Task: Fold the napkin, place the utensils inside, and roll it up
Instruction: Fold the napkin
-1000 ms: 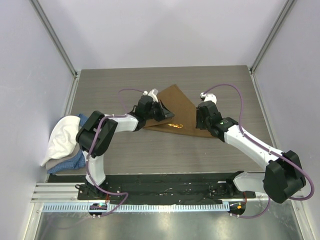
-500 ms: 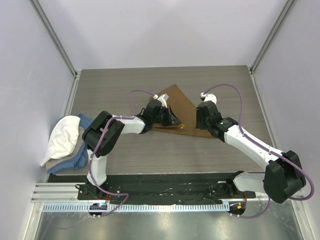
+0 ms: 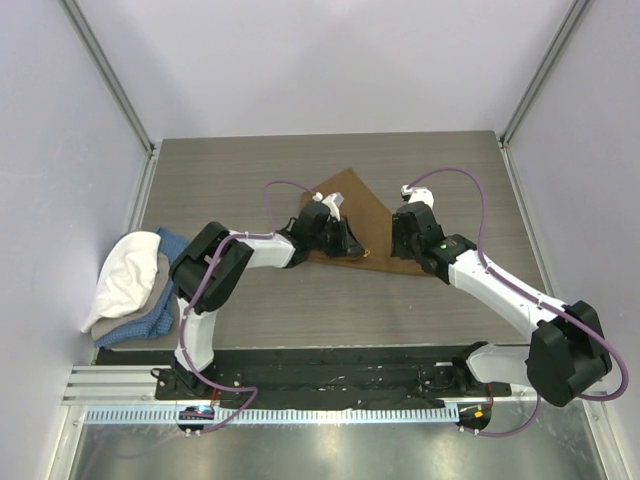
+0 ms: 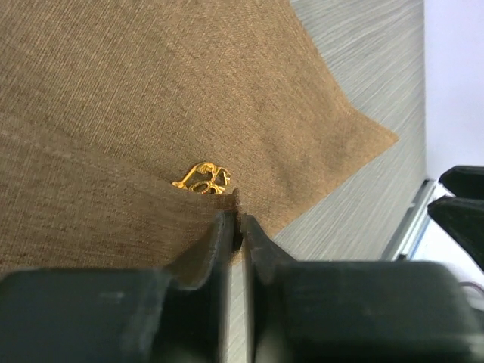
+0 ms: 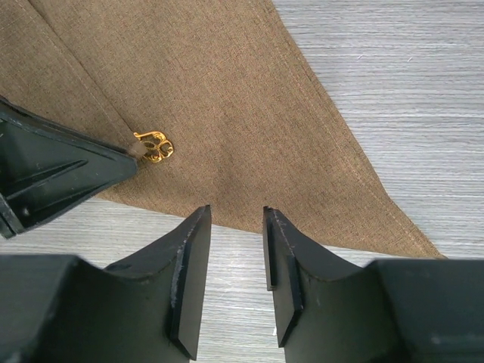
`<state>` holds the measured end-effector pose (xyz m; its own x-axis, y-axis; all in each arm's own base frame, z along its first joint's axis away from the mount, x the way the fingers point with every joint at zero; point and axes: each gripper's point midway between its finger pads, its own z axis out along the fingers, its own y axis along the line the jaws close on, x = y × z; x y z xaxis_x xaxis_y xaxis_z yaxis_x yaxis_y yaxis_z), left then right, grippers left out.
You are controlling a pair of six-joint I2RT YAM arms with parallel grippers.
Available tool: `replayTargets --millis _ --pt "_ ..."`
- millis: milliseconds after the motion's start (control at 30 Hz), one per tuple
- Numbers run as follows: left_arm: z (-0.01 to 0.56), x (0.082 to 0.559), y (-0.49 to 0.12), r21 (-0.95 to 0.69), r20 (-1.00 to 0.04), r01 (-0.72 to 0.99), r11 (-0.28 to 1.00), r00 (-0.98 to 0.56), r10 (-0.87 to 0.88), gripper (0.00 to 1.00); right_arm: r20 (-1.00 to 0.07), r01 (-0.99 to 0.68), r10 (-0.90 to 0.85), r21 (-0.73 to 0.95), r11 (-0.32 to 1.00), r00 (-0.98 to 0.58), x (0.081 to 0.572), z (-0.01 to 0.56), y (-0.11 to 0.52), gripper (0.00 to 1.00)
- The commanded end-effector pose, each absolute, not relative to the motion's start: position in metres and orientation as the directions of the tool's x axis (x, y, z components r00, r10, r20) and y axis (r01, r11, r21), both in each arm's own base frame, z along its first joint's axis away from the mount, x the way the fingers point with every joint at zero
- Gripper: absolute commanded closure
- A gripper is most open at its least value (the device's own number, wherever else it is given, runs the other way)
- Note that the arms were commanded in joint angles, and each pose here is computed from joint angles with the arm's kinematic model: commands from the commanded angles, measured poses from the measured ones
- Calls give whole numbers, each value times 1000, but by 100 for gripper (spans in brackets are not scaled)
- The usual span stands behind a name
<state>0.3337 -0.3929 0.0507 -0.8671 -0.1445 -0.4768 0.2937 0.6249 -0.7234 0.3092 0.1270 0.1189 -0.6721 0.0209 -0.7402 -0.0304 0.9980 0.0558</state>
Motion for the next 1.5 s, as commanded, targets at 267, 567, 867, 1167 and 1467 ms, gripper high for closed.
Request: replayTargets --millis 267,567,867,1167,1467 --pt "109 334 -414 -745 -535 389 542 -834 -137 37 -754 73 154 140 987 -639 307 137 111 52" --pt "180 330 -347 -665 -567 321 674 -805 -176 23 -661 286 406 288 914 -631 290 120 52 46" --pt "217 338 -201 -487 -632 188 853 -750 -196 14 -459 511 714 499 700 -529 269 80 6 51" --pt "212 334 -169 -414 -637 206 886 -762 -120 12 -397 605 798 521 602 -452 267 60 -10 56" --pt "208 334 -169 -471 -615 201 859 -773 -157 12 -382 627 806 506 592 -453 270 46 -12 57"
